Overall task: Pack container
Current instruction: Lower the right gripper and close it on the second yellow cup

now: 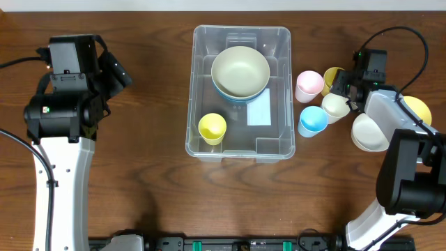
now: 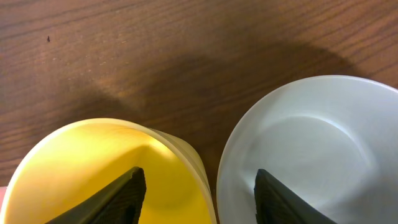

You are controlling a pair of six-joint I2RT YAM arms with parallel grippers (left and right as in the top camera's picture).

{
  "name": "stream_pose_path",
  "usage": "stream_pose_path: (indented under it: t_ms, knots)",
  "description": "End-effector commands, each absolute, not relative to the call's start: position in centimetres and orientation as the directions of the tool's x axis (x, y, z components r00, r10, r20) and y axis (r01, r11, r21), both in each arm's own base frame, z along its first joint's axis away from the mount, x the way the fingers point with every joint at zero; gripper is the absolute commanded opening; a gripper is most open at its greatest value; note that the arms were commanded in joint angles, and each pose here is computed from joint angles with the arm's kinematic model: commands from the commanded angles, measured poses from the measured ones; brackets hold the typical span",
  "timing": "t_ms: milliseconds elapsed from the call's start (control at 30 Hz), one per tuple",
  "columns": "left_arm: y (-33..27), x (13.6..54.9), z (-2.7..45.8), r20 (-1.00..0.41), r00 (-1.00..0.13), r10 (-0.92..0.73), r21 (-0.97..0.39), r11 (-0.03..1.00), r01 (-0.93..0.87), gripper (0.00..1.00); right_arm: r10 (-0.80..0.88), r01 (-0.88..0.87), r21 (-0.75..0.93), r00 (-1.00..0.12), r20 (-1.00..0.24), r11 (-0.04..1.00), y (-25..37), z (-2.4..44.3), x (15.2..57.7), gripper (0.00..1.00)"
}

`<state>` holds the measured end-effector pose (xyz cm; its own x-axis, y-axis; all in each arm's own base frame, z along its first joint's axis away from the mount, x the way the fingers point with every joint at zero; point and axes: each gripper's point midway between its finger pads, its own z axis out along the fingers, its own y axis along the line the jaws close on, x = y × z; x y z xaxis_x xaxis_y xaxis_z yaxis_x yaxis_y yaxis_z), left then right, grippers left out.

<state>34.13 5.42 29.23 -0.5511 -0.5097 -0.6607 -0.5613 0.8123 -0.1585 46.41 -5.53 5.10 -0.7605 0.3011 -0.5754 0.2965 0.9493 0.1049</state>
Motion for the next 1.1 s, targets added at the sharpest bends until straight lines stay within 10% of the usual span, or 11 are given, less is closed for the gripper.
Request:
stream_pose_path:
  t_ms: [0,533,1067]
  knots:
    - [5.8,34.2,29.5,-0.669,-0.540,-0.511,-0.153,0.805,-0.573,0.98,0.291,0.289,0.101,-0.756,-0.586,0.952,-5.8,5.4,46.7,0.54]
    - [5.8,34.2,29.5,-0.669,-0.540,-0.511,-0.153,0.805,-0.573,0.98,0.272,0.273,0.092,-0.754,-0.597,0.958,-5.9,5.9,46.9,0.24]
    - [5.8,34.2,29.5,-0.669,-0.540,-0.510,-0.152,0.806,-0.572,0.98,0.269,0.270,0.097,-0.732,-0.626,0.958,-5.9,7.5,47.4,0.30]
